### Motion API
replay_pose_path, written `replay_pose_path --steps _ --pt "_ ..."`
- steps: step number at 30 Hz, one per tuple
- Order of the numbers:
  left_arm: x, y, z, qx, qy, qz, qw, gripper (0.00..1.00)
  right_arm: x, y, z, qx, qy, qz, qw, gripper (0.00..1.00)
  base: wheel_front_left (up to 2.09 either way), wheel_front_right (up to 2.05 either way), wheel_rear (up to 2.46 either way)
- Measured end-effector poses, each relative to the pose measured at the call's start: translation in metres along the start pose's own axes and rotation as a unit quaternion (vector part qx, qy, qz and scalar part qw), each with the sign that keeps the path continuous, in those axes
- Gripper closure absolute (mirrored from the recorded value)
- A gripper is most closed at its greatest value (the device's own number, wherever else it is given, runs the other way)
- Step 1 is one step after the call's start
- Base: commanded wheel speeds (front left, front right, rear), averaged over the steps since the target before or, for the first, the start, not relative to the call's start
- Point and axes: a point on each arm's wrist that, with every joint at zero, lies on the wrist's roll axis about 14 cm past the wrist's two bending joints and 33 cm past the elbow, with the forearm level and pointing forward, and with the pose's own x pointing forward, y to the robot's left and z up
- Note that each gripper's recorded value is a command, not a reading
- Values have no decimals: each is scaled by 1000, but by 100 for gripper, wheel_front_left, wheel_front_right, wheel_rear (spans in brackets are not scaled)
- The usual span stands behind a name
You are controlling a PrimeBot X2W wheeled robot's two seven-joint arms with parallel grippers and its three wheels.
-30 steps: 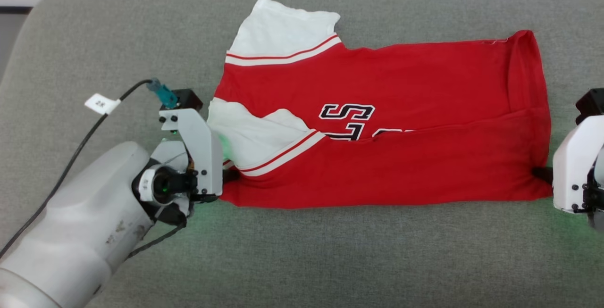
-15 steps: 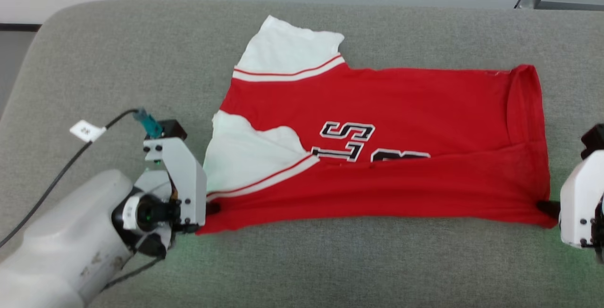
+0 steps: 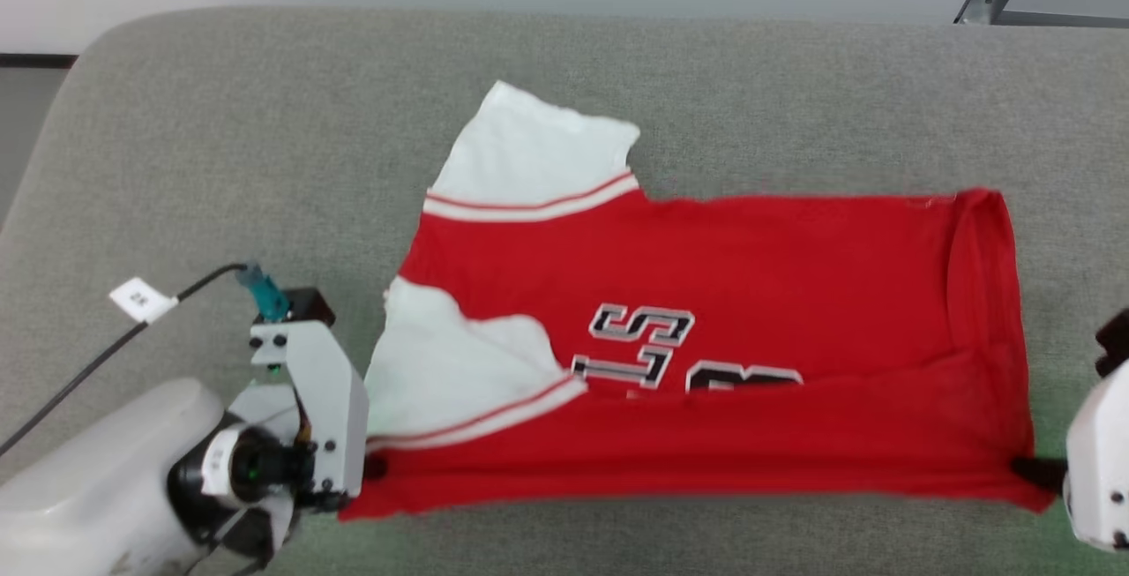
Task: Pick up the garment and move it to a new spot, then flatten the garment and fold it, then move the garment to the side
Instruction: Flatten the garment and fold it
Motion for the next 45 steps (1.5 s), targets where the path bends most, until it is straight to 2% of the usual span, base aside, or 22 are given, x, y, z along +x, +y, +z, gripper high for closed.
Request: replay_pose_path --steps 3,8,11,12,13,14,15,16,17,18,19,20,27,34,36,38,42,45 --pt "-5 1 -14 -4 24 7 1000 100 -7 -1 -9 4 10 4 1000 100 0 0 0" --pt "-4 -3 -15 8 15 10 1000 100 -9 -3 -16 6 13 2 1000 100 0 0 0" --pt "3 -3 -12 9 4 11 1000 90 -5 -4 -17 4 13 -5 1000 100 0 0 0" --pt "5 -4 -12 13 5 11 1000 78 -3 -4 -19 1 15 -8 1000 100 0 0 0" --pt "8 -4 -13 14 7 13 1000 75 -1 -2 -20 -2 17 -8 1000 97 0 0 0" --pt "9 -3 -15 16 10 13 1000 71 0 -1 -21 -4 20 -8 1000 82 0 0 0" --pt "11 -4 -16 16 14 13 1000 56 0 0 -22 -7 19 -8 1000 60 0 0 0" --pt "11 -4 -16 15 14 13 1000 53 1 1 -21 -9 16 -8 1000 47 0 0 0" --pt "12 -4 -16 15 14 13 1000 51 1 2 -21 -11 16 -8 1000 8 0 0 0" --pt "12 -5 -16 14 14 13 1000 42 1 3 -21 -13 16 -7 1000 0 0 0 0" --pt "12 -5 -16 16 14 12 1000 13 1 4 -21 -15 15 -6 1000 0 0 0 0" --pt "12 -5 -16 17 13 12 1000 1 1 4 -21 -16 15 -6 1000 0 0 0 0" --pt "3 -2 -13 29 0 20 999 0 -9 3 -17 -25 -5 -12 1000 0 0 0 0" --pt "-22 -3 34 51 -96 29 994 0 -32 10 13 -48 -116 -14 992 0 0 0 0" --pt "-31 -8 54 64 -138 28 988 0 -43 17 31 -60 -179 -8 982 0 0 0 0" --pt "-40 -14 76 80 -182 24 980 0 -57 22 50 -81 -252 -9 964 0 0 0 0" --pt "-51 -25 114 121 -253 20 960 0 -79 25 77 -117 -383 -26 916 0 0 0 0" --pt "-51 -39 137 142 -276 8 951 0 -92 27 89 -135 -467 -36 873 0 0 0 0"
